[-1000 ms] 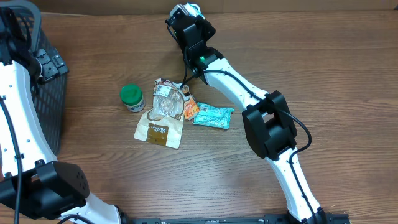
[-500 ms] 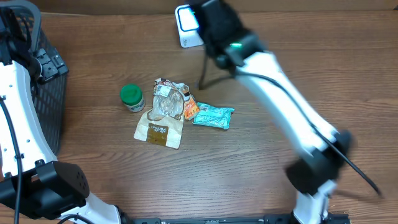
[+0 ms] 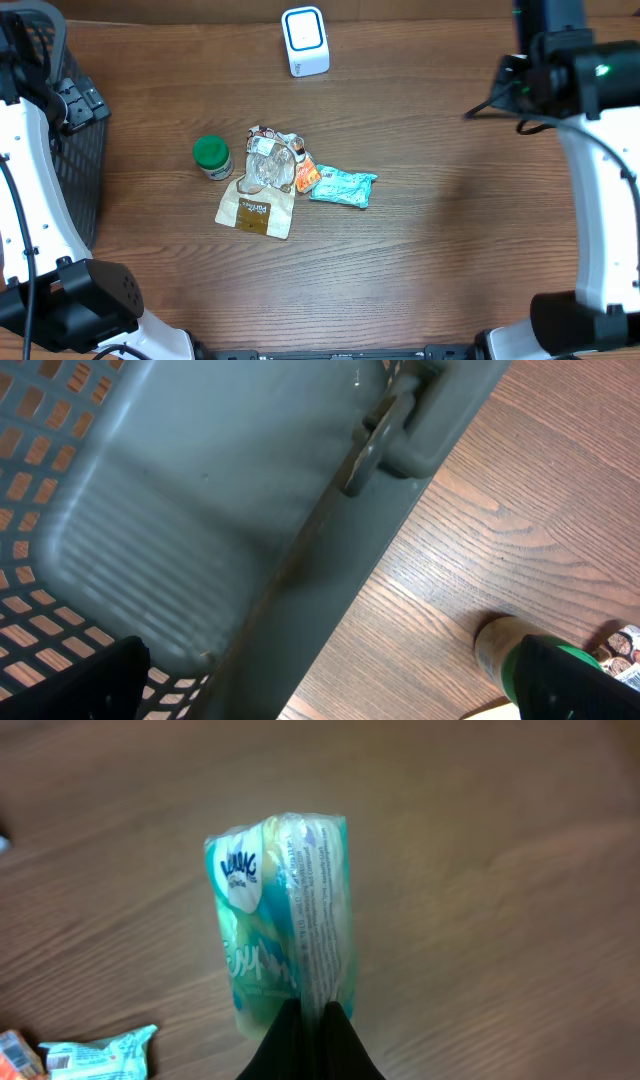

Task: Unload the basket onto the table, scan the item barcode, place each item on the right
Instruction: 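Carry the tissue pack right and release it on the table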

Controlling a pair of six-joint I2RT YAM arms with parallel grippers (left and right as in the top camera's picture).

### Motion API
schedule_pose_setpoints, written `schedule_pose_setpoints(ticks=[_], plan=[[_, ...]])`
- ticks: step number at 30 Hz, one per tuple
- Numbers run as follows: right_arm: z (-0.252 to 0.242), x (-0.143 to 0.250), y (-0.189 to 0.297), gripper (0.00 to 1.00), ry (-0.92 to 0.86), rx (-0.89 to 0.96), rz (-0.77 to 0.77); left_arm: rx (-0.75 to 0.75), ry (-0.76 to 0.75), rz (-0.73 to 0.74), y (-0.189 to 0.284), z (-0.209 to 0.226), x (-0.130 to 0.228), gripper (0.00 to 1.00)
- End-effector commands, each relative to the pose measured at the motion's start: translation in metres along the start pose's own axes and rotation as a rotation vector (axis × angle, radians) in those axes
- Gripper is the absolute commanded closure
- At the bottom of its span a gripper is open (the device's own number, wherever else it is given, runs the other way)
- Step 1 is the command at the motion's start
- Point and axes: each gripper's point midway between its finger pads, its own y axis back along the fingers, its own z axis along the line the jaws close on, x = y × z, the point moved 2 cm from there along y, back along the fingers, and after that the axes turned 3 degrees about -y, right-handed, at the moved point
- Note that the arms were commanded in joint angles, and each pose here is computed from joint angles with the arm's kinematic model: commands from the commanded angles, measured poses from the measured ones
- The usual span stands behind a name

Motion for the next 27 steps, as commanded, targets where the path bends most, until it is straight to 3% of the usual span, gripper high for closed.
schedule_pose_setpoints(ticks=[1,6,14,22,27], plan=[[-0.007,0.012,-0.027,0.96,-0.11,-0.096,0.134,-0.004,-0.018,0.013,-0.005,-0.001,0.001,0.0],[-0.041,0.033,-0.08,0.96,-0.206,-0.099,0.267,-0.004,-0.018,0.013,-0.005,-0.001,0.001,0.0],[-0.078,0.074,-0.149,0.96,-0.306,-0.041,0.351,-0.004,-0.018,0.013,-0.005,-0.001,0.001,0.0],[-0.083,0.09,-0.177,0.67,-0.318,-0.031,0.343,-0.004,-0.018,0.013,-0.005,-0.001,0.001,0.0],[-0.074,0.092,-0.166,0.64,-0.307,-0.092,0.39,-0.004,-0.018,0.013,-0.005,-0.001,0.001,0.0]])
